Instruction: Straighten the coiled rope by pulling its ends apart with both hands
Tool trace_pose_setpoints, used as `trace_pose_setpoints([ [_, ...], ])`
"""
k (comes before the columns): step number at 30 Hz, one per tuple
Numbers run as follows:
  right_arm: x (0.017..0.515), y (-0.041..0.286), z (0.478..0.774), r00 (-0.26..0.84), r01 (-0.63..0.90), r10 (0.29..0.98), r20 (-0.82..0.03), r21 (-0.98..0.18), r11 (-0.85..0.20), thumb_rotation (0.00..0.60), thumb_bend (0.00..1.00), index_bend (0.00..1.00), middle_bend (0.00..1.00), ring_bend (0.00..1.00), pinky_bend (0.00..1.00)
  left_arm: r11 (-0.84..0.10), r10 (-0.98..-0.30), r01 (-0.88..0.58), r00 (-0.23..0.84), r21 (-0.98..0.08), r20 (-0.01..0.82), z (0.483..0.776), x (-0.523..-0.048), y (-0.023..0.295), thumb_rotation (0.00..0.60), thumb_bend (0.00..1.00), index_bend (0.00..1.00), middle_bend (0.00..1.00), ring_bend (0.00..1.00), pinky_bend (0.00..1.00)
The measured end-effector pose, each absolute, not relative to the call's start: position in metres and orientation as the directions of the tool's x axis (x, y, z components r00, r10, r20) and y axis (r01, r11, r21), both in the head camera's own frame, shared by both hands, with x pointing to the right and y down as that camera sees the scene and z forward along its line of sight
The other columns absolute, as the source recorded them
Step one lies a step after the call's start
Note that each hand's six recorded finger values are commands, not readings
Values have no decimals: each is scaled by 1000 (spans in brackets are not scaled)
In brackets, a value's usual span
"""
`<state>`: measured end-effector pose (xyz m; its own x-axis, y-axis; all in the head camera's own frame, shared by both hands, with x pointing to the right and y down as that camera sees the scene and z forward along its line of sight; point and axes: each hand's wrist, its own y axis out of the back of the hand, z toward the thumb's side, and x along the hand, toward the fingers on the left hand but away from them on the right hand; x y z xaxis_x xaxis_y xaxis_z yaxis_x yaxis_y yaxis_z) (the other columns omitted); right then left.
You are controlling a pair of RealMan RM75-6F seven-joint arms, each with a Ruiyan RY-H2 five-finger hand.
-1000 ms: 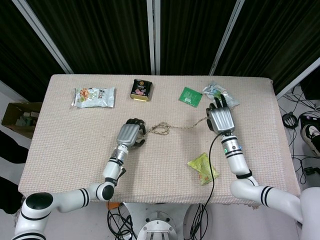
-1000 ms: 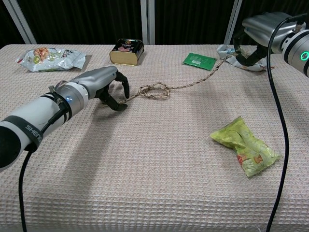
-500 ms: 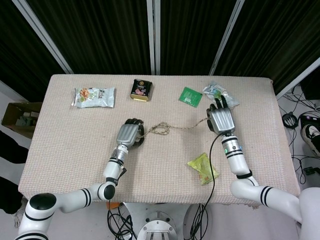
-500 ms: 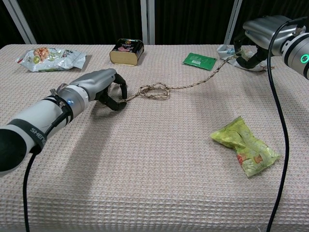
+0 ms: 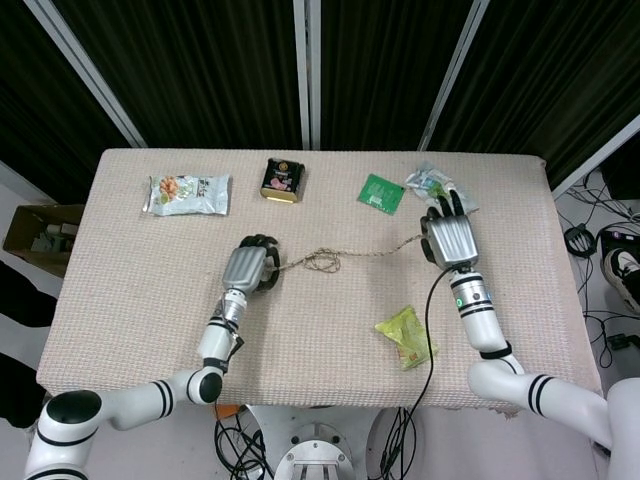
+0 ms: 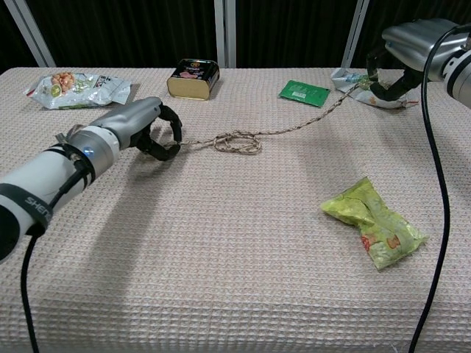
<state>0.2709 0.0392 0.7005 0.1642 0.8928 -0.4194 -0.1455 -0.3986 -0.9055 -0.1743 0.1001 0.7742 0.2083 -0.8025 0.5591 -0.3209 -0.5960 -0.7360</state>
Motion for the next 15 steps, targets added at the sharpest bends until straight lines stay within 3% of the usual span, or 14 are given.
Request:
trace_pose_setpoints([
  [9, 325, 46, 672, 74, -109, 918, -389, -918, -380, 600, 573, 623, 335, 103, 83, -508, -853, -380, 97, -773, 513, 744, -277, 101, 600, 537, 619, 258, 118, 133],
  [15, 355, 61, 670, 5, -62, 906, -424, -904, -423, 600, 573, 623, 312, 103, 82, -482, -854, -391, 9, -784, 521, 732, -339, 109, 600, 545, 622, 259, 118, 132],
])
